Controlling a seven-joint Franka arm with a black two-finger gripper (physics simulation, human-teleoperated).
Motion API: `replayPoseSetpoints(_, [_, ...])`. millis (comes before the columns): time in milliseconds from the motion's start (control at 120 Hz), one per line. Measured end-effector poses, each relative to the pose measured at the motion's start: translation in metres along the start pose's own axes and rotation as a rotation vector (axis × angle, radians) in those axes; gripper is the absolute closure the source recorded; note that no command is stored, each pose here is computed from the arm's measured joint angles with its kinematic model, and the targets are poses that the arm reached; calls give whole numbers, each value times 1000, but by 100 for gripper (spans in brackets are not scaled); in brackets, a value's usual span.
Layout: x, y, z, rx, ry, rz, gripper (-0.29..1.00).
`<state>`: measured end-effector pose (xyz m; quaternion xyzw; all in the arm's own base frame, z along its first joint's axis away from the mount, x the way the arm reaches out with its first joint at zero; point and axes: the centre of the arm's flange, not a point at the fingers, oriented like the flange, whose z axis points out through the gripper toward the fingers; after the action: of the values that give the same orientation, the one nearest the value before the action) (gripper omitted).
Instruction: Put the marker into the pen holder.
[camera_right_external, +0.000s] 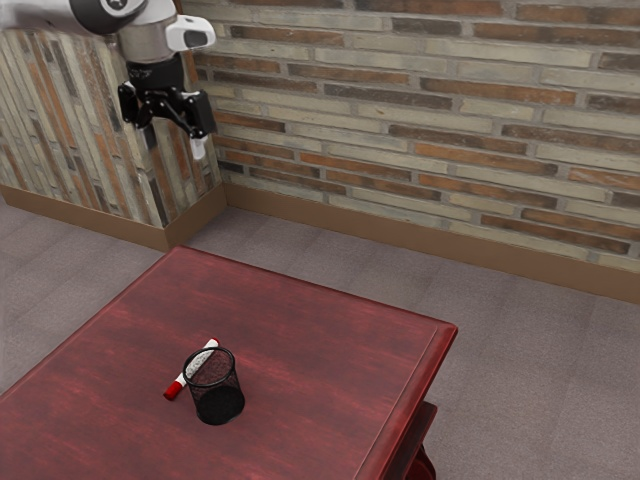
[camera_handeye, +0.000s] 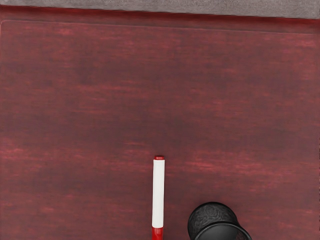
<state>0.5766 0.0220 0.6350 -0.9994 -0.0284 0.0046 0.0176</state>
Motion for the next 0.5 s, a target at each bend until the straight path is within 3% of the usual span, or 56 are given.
replayPoseSetpoints(233, [-5, -10, -16, 7, 18, -21, 0])
replayPoseSetpoints(500, [11, -60, 35, 50, -71, -115, 0])
